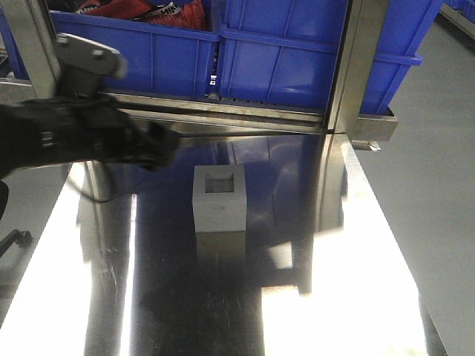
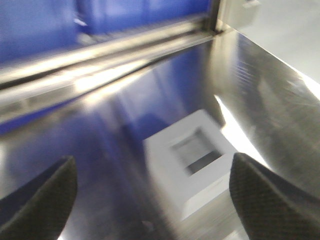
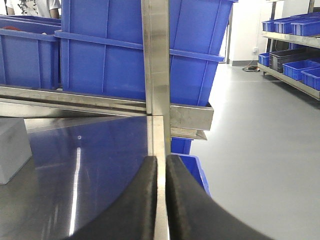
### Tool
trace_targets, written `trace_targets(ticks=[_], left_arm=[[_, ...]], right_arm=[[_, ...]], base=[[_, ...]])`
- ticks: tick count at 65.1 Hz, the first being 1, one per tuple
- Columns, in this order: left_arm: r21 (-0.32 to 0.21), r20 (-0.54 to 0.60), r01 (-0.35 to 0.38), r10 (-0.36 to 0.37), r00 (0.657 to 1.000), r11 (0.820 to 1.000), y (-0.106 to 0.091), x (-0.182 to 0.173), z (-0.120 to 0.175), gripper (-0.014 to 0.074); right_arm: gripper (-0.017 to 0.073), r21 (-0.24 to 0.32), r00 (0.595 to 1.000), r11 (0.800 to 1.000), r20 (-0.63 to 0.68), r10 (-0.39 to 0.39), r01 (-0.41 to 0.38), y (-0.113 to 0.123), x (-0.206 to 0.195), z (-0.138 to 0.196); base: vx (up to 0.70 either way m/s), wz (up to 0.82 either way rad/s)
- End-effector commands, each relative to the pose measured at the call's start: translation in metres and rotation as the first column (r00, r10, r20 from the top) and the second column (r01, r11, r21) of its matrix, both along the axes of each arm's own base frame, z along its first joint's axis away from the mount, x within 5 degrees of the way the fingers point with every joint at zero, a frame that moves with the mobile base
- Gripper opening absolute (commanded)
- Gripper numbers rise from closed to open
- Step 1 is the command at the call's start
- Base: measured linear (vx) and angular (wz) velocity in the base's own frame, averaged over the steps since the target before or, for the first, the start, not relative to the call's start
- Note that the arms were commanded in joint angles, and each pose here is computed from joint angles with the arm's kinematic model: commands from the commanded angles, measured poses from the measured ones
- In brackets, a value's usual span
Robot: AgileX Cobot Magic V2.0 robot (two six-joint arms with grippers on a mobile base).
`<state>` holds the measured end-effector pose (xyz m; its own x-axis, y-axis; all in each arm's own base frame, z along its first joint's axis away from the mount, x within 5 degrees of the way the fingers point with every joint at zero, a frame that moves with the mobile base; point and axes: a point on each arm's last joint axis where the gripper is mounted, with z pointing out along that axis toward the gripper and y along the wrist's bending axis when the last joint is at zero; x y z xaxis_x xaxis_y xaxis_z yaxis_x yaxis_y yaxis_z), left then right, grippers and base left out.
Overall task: Sort gray base to blue bin
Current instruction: 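Reach the left gripper to the gray block and grasp its frame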
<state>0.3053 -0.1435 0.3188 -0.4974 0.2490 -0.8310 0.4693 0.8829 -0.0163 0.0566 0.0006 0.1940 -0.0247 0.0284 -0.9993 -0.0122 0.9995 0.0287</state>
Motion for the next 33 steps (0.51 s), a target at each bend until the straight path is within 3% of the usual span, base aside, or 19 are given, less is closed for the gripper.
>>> trace_targets(ticks=[1,20,33], left_arm=[[-0.095,0.031,-0.022,0.025,0.999,0.995,-0.017,0.019,0.015,0.0594],[-0.175,-0.168,-0.143,0.113,0.979,0.974,-0.044,0.073,-0.023,0.0594],[-0.163,-0.292,-0.200,0.147,0.945,0.966,-0.053,0.089,-0.052,0.0594]], right_arm=[[-0.0004,-0.012,0.996,1.000,0.090,0.002,-0.001,0.000,-0.001,0.009],[-0.0004,-0.012,0.996,1.000,0.090,0.002,-0.001,0.000,-0.001,0.009],[-0.0004,-0.012,0.996,1.000,0.090,0.002,-0.001,0.000,-0.001,0.009]], base=[[0.00,0.00],[0.00,0.00],[0.00,0.00]])
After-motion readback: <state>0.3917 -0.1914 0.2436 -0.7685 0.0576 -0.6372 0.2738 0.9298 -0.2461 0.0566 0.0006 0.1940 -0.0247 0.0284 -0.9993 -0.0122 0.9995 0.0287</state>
